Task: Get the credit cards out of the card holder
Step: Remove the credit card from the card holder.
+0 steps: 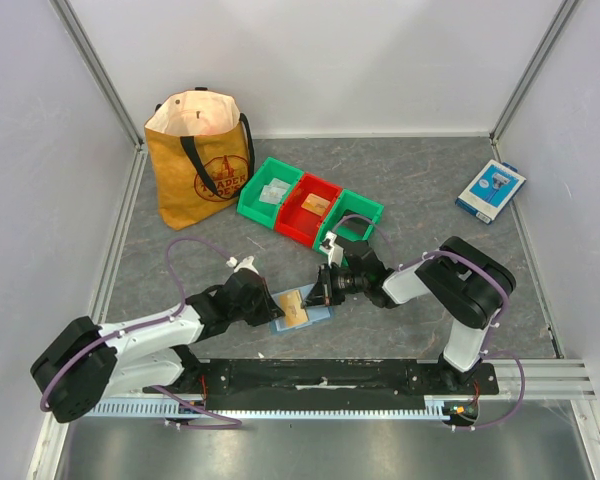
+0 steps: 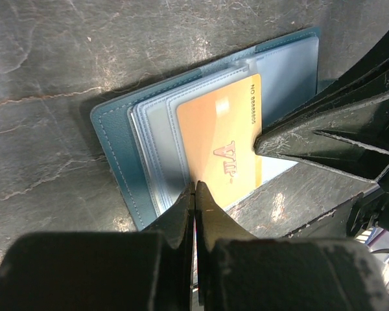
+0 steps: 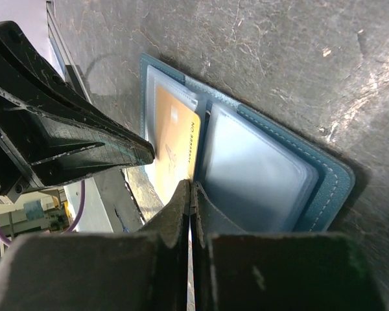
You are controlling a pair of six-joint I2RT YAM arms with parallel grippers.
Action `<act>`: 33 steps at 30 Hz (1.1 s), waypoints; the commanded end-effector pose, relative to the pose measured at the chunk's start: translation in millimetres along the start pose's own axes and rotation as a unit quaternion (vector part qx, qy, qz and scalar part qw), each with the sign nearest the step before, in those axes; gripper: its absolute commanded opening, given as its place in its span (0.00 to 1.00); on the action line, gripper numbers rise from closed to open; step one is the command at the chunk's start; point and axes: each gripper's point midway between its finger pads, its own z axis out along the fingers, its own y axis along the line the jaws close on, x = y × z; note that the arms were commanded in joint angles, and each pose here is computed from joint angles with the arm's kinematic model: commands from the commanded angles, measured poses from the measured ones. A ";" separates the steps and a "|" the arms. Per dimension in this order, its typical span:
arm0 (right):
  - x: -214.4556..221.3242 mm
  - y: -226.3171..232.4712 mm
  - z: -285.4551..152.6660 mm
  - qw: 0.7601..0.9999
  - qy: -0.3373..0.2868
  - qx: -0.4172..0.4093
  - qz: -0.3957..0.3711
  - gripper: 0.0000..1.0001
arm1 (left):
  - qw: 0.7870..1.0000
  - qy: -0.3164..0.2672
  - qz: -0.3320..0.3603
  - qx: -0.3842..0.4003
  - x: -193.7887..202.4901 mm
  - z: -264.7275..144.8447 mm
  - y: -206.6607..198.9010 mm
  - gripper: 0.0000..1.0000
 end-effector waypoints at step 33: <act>-12.4 -21.7 -14.5 0.997 0.001 0.072 -0.033 0.00 | 0.998 -0.009 0.048 0.049 -20.5 -9.1 -42.8 0.19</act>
